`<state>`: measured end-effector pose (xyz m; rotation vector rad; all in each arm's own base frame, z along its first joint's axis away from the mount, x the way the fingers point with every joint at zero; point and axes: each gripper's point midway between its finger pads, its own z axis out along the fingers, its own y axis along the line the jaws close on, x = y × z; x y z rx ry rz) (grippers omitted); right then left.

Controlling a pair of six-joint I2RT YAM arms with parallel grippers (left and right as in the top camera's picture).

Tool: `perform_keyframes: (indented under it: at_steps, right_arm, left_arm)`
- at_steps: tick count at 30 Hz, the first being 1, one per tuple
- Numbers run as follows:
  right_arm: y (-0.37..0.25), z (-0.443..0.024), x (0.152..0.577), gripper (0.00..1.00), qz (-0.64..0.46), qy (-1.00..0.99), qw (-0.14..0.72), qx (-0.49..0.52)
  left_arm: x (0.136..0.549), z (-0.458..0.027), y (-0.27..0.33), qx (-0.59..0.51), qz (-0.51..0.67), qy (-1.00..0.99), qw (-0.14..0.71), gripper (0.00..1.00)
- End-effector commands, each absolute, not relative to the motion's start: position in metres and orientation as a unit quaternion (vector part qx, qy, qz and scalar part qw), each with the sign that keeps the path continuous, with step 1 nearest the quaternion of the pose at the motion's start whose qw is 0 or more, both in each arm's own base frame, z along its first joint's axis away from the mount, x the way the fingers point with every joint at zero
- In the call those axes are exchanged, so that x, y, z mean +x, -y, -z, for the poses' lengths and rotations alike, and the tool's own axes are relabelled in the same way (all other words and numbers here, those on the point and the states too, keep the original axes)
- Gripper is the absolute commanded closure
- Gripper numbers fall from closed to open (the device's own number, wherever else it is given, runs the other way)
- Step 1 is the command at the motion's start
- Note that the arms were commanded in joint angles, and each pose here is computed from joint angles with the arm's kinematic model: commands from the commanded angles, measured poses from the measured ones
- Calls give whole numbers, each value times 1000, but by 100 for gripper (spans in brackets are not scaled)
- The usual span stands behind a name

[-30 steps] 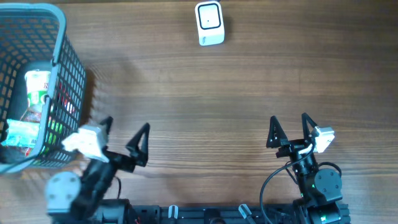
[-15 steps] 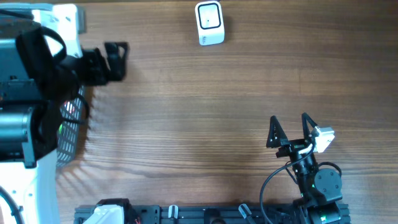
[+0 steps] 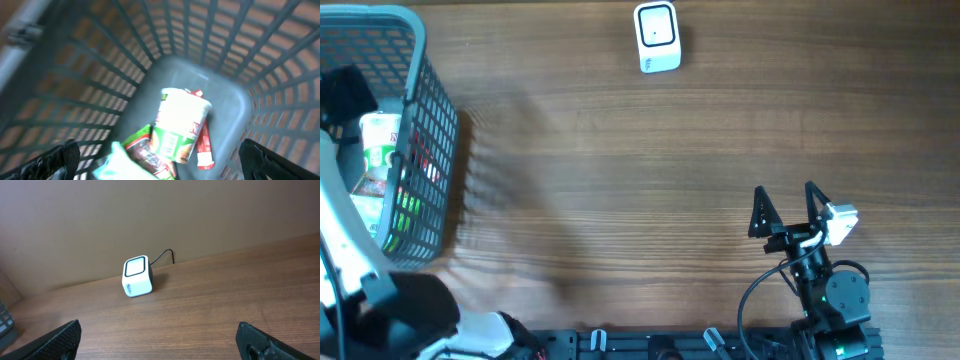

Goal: Scan the item barcode
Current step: 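Reach the left gripper into the grey basket and grasp the cup noodles, then lift the cup noodles out and place it on the table centre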

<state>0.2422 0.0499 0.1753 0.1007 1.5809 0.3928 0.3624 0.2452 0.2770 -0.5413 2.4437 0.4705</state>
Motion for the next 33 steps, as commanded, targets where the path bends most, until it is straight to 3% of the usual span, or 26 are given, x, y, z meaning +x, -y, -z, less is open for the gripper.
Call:
perform_keyframes:
  at_steps: [1, 9, 18, 19, 21, 22, 25, 29, 33]
  right_arm:
    - [-48, -177, 242, 0, -177, -702, 688, 52]
    - [-48, -177, 242, 0, -177, -702, 688, 52]
    - [-48, -177, 242, 0, -177, -702, 688, 52]
    - [-48, -177, 242, 0, -177, -702, 688, 52]
    - [-48, -177, 242, 0, -177, -702, 688, 52]
    - [-48, -177, 242, 0, -177, -702, 688, 52]
    - [-48, -177, 242, 0, -177, -702, 688, 52]
    - [-48, -177, 242, 0, -177, -702, 688, 52]
    - [-48, -177, 242, 0, -177, -702, 688, 52]
  left_arm:
    - [375, -240, -252, -168, -103, -940, 279, 0]
    - [391, -116, -254, -129, 14, -975, 179, 0]
    - [389, -69, -257, -129, 27, -982, 133, 0]
    - [387, -69, -260, -130, 18, -983, 129, 1]
    - [386, -69, -261, -132, 17, -983, 128, 14]
    - [386, -69, -262, -132, 16, -983, 129, 28]
    - [390, -80, -265, -130, 7, -981, 146, 42]
    - [402, -131, -276, -149, -32, -965, 215, 36]
    - [406, -259, -286, -163, -117, -912, 358, 36]
